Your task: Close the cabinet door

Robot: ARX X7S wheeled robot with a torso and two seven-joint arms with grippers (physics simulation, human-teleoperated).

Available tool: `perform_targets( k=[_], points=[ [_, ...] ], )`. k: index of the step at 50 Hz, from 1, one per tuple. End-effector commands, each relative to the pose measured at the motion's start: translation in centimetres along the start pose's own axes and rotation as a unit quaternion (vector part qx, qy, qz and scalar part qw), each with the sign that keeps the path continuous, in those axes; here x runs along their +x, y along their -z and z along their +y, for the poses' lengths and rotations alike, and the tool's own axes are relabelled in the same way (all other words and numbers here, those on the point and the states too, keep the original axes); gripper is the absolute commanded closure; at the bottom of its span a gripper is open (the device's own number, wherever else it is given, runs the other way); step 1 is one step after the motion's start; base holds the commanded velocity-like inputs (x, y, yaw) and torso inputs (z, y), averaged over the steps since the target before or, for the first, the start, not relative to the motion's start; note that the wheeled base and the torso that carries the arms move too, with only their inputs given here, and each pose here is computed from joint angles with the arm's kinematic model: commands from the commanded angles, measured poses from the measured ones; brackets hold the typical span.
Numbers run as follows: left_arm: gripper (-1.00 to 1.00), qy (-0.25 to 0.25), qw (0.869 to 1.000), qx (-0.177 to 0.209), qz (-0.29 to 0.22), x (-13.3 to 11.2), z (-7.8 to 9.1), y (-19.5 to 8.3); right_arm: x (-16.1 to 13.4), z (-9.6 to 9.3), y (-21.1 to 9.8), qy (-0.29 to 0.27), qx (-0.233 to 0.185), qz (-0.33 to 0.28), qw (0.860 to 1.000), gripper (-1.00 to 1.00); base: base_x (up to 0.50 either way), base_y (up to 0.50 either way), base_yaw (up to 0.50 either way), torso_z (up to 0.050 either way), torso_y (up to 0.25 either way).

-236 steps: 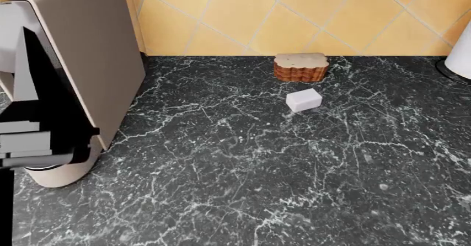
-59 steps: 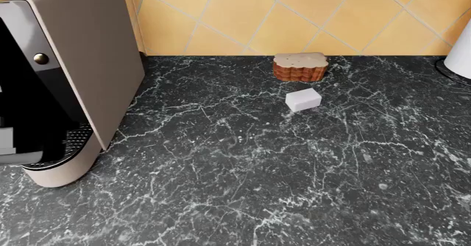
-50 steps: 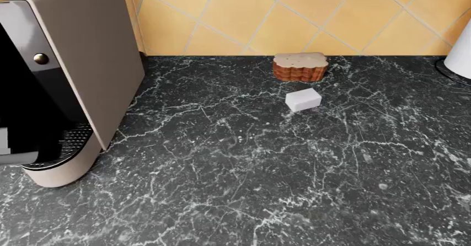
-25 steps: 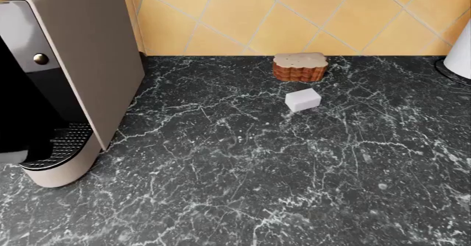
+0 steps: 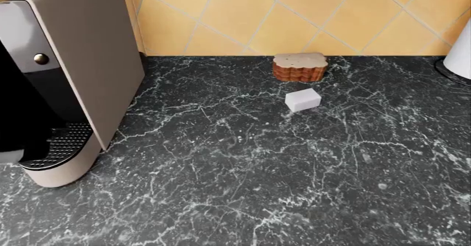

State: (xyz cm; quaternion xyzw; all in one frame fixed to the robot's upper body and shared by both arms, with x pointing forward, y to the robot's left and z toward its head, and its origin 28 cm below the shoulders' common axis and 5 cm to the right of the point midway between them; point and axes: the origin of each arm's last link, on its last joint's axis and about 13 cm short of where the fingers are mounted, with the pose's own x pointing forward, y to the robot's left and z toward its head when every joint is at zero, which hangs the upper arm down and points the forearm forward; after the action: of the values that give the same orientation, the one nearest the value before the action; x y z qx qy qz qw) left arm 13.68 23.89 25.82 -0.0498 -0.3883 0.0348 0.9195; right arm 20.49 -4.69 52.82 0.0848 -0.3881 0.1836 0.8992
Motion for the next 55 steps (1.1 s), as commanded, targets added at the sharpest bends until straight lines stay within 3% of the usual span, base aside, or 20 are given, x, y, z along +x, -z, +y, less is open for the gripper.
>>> perform_targets(
  k=[1,40,55],
  points=[
    [-1.00,-0.001,1.000,0.000,0.000,0.0,0.1,-0.1,1.4,-2.2,2.7,0.058,-0.008,0.050,0.997,-1.00,0.00,0.00,0.00,0.000,0.000],
    [-1.00,-0.005,1.000,-0.001,-0.001,0.0,0.3,-0.1,4.3,-6.3,7.3,0.158,-0.076,0.123,0.977,-1.00,0.00,0.00,0.00,0.000,0.000],
    [-1.00,-0.006,1.000,0.000,0.001,0.0,0.3,0.0,4.7,-7.3,8.8,0.201,-0.107,0.163,0.960,-1.00,0.00,0.00,0.00,0.000,0.000]
  ],
)
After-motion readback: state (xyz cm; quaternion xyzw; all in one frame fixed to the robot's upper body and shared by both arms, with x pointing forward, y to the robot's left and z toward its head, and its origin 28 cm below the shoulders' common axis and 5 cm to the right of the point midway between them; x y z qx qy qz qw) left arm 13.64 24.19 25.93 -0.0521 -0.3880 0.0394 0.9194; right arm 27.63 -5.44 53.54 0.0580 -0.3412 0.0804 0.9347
